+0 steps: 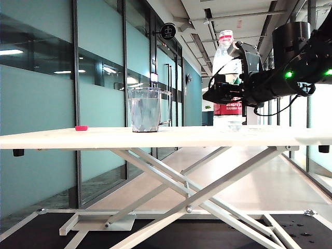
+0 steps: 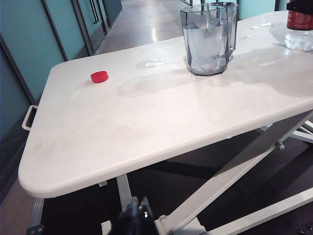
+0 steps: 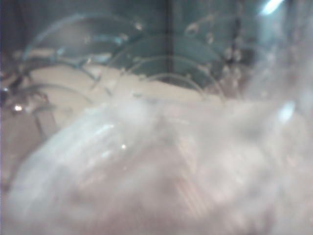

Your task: Pick up the mineral water bottle on the table and pour water into the mug until it's half full.

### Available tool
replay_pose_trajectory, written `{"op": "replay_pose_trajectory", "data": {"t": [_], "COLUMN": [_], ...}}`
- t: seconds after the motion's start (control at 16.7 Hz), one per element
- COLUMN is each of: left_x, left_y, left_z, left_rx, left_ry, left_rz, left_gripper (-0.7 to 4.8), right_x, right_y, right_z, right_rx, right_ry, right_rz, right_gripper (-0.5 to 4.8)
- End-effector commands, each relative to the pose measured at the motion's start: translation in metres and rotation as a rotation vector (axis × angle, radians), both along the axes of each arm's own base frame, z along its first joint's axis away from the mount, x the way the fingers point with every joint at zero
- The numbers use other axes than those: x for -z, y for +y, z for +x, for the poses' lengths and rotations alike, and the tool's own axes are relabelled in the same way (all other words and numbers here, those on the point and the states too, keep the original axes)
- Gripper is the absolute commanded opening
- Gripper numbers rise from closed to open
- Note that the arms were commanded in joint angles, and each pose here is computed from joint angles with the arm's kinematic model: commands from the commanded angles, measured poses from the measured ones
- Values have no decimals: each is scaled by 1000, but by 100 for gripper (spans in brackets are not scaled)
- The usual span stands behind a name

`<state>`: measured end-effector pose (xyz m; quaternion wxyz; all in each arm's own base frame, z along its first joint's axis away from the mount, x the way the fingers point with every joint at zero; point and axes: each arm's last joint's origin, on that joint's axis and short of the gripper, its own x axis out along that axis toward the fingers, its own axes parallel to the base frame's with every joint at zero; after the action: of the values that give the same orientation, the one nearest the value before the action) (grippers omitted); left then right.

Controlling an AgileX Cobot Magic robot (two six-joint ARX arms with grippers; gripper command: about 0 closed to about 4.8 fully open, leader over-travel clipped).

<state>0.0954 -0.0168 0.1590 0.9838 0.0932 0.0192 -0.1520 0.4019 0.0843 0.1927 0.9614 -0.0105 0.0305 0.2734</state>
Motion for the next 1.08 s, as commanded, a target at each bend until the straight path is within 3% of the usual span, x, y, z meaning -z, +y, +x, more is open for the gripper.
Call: {"op": "replay_pose_trajectory", "data": {"t": [0.06, 0.36, 0.54, 0.66, 0.78, 0.96, 1.02, 1.08], "left_x": [-1, -1, -1, -1, -1, -1, -1, -2], "left_y": [0, 0, 0, 0, 0, 0, 0, 0], "left_z": [0, 0, 0, 0, 0, 0, 0, 0], "left_rx": [3, 3, 5, 6, 5, 5, 4, -5], "left_ry": [-7, -5, -5, -5, -5, -8, -9, -11], "left_rz": [3, 3, 3, 2, 3, 0, -6, -5], "left_gripper": [-5, -5, -5, -5, -5, -5, -5, -5], "right_x": [-12, -32, -42, -43, -47, -50, -49, -48], "right_y": [-4, -12, -17, -21, -30, -39, -43, -45], "right_z": [-6, -19, -44, -70, -119, -163, -188, -203], "right_rx": [-6, -14, 0, 12, 67, 127, 148, 168], "right_ry": [21, 72, 60, 77, 56, 53, 56, 50], "right_rz": [-20, -52, -65, -69, -67, -1, 11, 10], "right_gripper": [479, 479, 479, 479, 479, 479, 352, 149]}}
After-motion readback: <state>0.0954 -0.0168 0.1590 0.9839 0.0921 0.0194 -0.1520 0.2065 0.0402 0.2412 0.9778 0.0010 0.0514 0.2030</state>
